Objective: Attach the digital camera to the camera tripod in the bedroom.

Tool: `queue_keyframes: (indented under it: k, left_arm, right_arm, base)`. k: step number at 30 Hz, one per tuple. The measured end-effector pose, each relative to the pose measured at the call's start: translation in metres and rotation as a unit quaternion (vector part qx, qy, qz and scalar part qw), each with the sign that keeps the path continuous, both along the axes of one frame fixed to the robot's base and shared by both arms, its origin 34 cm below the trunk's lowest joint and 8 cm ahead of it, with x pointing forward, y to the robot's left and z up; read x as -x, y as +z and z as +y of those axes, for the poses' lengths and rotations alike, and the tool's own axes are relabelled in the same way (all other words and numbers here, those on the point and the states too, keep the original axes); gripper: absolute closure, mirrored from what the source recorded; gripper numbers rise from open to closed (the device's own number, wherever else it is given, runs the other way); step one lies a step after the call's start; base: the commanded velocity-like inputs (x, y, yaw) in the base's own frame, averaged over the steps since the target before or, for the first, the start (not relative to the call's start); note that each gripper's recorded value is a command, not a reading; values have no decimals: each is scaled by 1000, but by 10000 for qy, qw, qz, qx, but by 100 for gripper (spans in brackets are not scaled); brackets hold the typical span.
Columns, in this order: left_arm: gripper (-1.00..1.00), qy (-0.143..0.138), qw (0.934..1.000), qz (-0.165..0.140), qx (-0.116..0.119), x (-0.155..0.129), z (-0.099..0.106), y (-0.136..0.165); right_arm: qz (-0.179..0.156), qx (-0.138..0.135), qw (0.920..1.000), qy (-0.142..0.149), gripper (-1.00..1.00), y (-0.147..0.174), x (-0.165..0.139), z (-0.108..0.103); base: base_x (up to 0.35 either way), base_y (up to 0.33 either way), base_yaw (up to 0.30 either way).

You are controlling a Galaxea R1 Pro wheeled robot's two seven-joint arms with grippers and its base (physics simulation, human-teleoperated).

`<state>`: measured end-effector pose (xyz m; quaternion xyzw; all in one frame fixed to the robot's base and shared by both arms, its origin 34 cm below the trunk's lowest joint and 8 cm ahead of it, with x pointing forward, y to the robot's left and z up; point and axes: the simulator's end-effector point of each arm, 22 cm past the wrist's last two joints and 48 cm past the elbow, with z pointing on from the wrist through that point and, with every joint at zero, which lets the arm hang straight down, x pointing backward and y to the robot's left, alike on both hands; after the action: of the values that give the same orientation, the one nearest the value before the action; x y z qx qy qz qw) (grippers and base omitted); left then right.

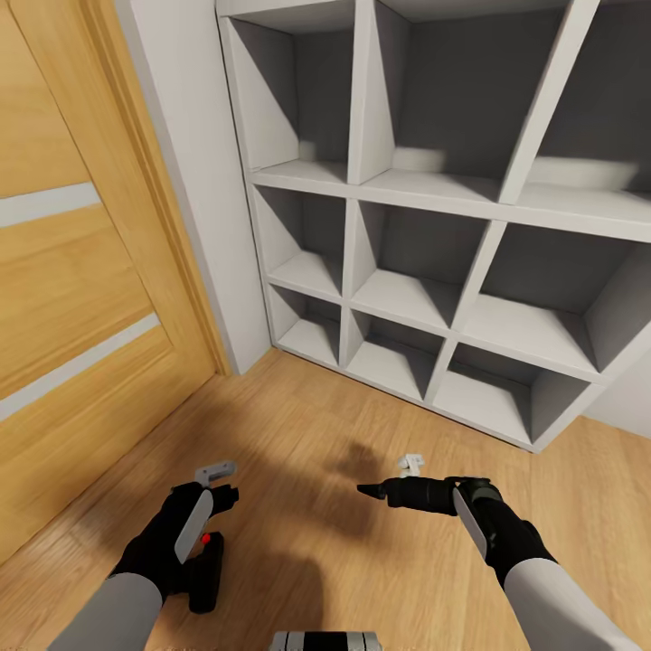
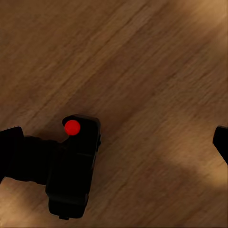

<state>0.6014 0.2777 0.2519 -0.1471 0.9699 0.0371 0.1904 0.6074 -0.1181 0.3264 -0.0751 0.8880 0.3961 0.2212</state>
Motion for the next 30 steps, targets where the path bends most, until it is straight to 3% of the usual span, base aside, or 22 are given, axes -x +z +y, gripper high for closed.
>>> queue_keyframes:
  k: [5,23,30]
  left_arm:
    - [-100,-13,9999,100,-25,5,1,-11]
    - [-100,-27,10000,66,-61,2,2,-7]
    - [-100,-37,9999,95,-66,3,2,-8]
  right_arm:
    - [76,7,10000,5,-100,-11,3,0]
    - [74,39,10000,-4,-100,-12,3,-1]
    - [79,41,10000,-15,-100,-13,3,-2]
  base:
    - [0,0,0]
    - [-2,0,0]
    - [-190,8,0]
